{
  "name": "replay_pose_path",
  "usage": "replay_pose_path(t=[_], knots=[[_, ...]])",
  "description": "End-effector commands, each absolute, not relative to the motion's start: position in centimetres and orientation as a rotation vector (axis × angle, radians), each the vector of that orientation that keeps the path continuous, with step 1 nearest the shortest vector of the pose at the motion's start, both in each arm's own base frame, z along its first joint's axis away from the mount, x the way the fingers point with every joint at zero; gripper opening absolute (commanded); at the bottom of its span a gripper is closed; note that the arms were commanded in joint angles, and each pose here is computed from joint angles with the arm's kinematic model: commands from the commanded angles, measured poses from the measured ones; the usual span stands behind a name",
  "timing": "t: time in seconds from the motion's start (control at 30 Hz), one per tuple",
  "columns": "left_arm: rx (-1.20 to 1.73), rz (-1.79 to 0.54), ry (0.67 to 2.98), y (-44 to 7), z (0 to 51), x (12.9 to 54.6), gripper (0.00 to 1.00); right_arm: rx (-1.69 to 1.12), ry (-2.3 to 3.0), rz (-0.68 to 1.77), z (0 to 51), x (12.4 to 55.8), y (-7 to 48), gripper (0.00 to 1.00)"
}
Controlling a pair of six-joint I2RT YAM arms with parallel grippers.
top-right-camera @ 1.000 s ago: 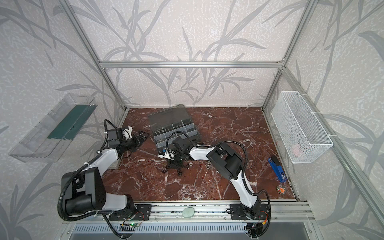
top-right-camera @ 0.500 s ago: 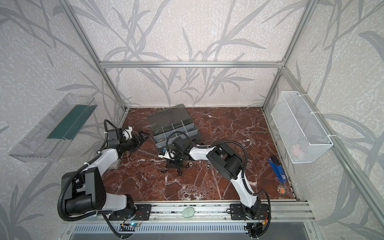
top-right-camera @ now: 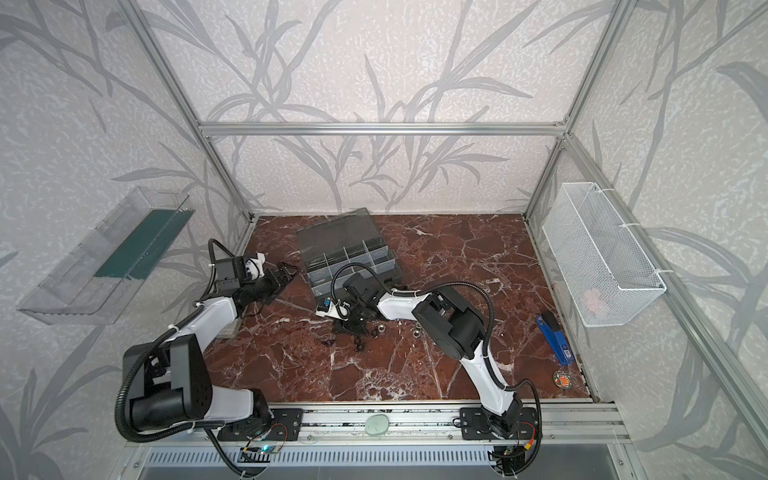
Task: Sort the screws and nuts into containers
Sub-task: 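Lower the right gripper and close it on the brass wing nut, then lift the brass wing nut and carry it over an organizer compartment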
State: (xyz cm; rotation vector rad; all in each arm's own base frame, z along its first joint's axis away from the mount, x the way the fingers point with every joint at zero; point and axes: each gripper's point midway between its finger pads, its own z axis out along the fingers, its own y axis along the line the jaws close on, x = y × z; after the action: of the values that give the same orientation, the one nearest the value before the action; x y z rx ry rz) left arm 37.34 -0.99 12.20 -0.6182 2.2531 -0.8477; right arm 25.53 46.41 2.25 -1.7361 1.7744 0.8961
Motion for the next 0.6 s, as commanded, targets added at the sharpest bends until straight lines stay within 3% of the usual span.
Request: replay_pose_path(t=[0.0, 0.57], knots=[[-0.600, -0.842, 2.254, -1.0, 12.7, 37.8, 1.00, -1.780, 1.854, 0.885, 0.4, 24.7, 45.9, 0.19], [-0.596, -0.845, 2.251, -1.0, 12.8, 37.8, 1.00, -1.729, 1.719, 0.906, 7.4, 25.4, 47.1, 0.01]])
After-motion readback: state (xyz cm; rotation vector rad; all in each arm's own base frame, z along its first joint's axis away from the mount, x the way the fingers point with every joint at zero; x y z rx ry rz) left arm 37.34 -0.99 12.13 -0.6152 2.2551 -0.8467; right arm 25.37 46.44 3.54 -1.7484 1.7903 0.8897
